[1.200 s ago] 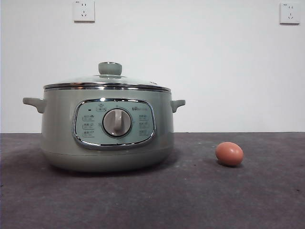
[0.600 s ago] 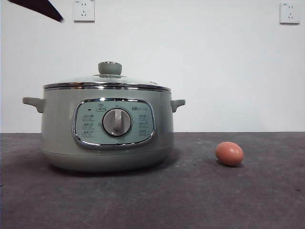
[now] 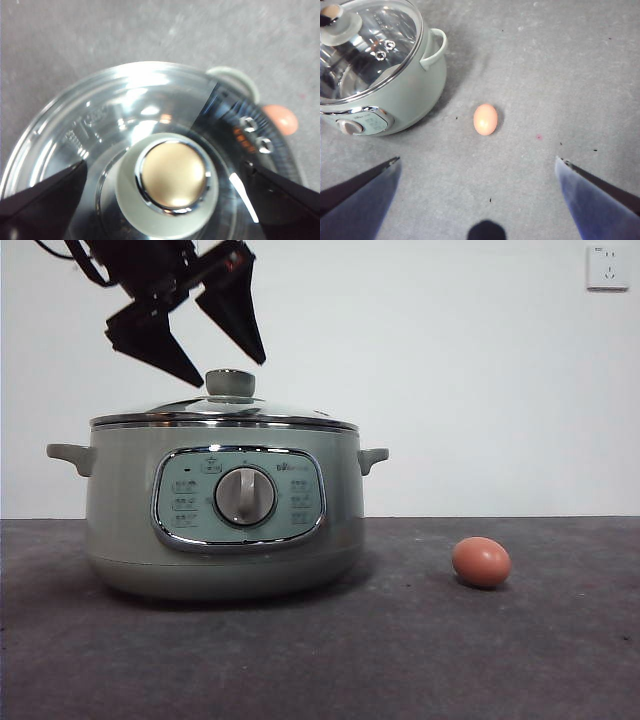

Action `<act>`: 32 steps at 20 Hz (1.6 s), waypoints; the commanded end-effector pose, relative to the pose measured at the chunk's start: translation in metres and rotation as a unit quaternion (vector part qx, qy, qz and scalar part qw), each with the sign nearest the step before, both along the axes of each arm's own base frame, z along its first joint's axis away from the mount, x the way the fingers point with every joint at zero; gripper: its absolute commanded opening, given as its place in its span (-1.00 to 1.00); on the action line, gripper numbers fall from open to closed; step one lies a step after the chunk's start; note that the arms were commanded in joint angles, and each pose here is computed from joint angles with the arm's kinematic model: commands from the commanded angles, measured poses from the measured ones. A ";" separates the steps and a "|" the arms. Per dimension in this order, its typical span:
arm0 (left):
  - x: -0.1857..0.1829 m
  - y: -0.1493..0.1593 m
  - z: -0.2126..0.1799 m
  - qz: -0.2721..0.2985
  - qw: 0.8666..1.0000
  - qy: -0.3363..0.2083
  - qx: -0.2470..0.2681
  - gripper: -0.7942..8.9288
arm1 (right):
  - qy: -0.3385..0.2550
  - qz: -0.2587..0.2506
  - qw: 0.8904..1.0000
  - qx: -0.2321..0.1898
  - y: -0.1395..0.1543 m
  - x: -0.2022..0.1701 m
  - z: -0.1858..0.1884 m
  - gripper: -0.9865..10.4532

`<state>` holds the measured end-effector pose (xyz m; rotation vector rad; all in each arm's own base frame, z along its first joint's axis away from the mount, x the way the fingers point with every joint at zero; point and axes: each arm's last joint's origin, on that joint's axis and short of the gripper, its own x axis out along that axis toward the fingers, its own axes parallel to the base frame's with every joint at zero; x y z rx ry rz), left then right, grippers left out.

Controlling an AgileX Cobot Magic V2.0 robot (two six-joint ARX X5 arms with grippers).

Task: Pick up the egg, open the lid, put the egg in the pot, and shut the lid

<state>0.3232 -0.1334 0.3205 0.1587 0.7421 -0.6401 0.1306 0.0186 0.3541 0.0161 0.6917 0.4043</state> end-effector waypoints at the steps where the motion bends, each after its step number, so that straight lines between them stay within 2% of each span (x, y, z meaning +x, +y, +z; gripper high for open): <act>1: 0.006 -0.004 -0.008 0.001 1.000 0.004 0.013 0.56 | 0.000 0.002 1.000 0.001 0.000 0.002 0.001 0.22; 3: 0.008 -0.007 -0.014 0.005 1.000 0.010 0.025 0.55 | 0.003 0.002 1.000 0.000 0.000 0.003 0.000 0.22; 6: 0.009 -0.008 -0.015 0.004 1.000 0.010 0.026 0.23 | 0.006 0.002 1.000 0.000 0.001 0.005 -0.001 0.22; 14: 0.007 -0.008 -0.015 0.004 1.000 0.015 0.026 -0.35 | 0.015 0.002 1.000 -0.001 0.001 0.011 -0.003 0.22; 19: 0.006 -0.008 -0.016 0.004 0.999 0.023 0.029 -0.42 | 0.018 0.002 1.000 -0.001 0.001 0.014 -0.004 0.22; 23: 0.004 -0.007 -0.016 0.006 0.999 0.032 0.025 -0.86 | 0.020 0.002 1.000 -0.001 0.001 0.015 -0.005 0.22; 28: -0.002 -0.005 -0.002 0.008 1.000 0.010 0.014 -0.85 | 0.020 0.002 1.000 -0.001 0.001 0.015 -0.005 0.22; 32: -0.011 -0.001 0.024 0.010 1.000 -0.022 -0.002 -0.85 | 0.012 0.002 1.000 0.000 0.001 0.016 -0.004 0.22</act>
